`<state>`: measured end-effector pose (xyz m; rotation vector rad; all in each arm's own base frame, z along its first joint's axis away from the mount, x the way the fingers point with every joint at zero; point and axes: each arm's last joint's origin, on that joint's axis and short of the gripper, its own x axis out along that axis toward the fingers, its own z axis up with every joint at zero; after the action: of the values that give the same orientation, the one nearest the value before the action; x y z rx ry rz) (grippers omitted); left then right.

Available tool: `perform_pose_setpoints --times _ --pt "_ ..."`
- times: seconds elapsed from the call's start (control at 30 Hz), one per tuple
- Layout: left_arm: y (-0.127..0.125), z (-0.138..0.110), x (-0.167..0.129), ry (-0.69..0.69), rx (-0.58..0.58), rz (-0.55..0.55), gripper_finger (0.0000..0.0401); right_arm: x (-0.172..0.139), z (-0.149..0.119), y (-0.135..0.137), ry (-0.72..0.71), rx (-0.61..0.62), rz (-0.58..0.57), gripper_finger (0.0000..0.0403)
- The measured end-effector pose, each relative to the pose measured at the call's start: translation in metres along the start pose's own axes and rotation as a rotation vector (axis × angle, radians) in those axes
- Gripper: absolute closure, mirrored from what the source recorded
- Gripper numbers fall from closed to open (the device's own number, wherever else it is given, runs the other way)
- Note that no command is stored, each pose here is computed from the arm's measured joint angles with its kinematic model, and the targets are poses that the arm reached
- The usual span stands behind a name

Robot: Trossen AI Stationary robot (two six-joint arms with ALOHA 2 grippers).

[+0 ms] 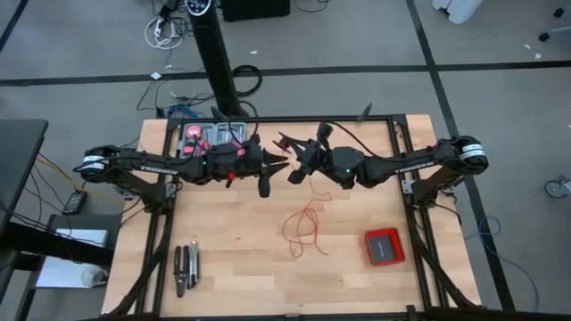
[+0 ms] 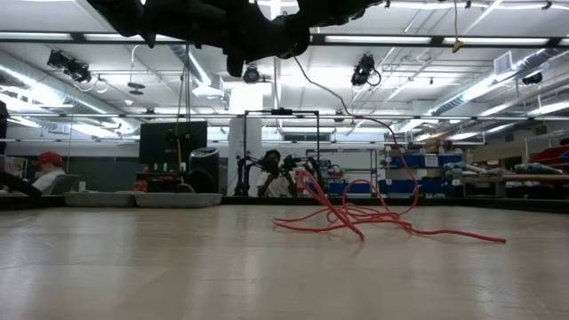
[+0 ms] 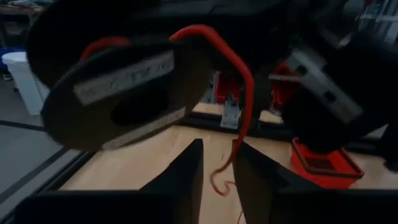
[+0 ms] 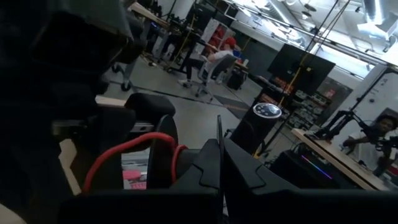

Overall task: Coil cords
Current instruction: Coil the red wire onto the spool

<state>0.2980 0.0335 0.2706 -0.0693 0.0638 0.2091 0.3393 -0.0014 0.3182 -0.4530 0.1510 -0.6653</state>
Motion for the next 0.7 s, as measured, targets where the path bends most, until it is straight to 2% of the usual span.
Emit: perform_pose_setpoints --times 0.2,0.5,0.7 --pt "-0.0012 -0.0018 0.0000 0.021 0.039 -0.045 0.0389 -0.0011 0.0005 0.0011 0.001 0.000 -0.001 0.0403" --pt "-0.0010 -0.0004 0.0001 0.007 0.058 -0.045 0.0399 -0.0011 0.0036 -0.0005 -0.026 0.051 -0.011 0.0403" --pt "0.0010 -0.0046 0.0053 0.004 0.098 0.013 0.0400 -0.0013 0.0074 -0.0027 -0.060 0.097 -0.026 0.0403"
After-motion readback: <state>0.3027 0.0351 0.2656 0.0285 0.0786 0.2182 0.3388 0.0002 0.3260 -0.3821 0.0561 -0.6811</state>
